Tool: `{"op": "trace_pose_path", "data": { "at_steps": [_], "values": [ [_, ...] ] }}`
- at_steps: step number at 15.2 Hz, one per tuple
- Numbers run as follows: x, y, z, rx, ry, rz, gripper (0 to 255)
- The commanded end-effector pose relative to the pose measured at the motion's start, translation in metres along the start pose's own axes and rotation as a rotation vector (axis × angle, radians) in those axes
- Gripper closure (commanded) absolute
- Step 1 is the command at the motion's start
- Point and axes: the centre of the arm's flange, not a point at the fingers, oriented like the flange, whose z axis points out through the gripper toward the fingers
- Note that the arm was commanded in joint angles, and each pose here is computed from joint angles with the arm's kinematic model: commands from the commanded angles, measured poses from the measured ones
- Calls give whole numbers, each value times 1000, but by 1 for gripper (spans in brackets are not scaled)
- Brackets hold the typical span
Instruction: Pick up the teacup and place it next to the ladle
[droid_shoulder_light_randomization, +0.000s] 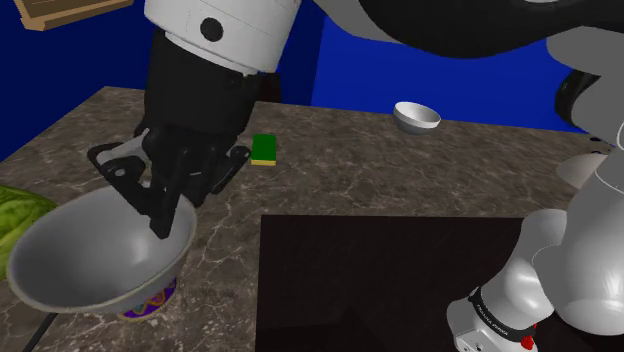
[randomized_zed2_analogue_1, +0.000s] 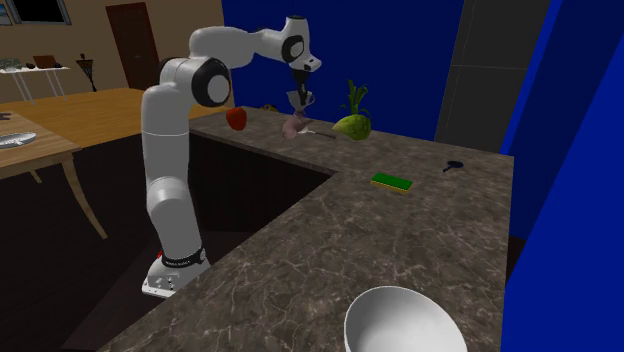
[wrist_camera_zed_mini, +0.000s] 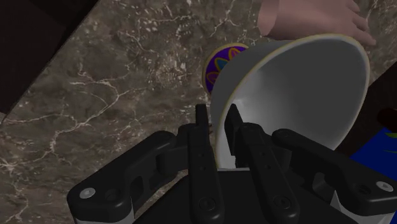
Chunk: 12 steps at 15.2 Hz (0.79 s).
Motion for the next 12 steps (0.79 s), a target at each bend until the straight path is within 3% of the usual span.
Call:
{"op": "trace_pose_path", "data": {
  "at_steps": [1,5,12],
  "values": [
    [2,-25,10,0,2,2,255],
    [2,-74,27,0,2,2,255],
    [-2,-62,62,0,2,2,255]
  ]
}}
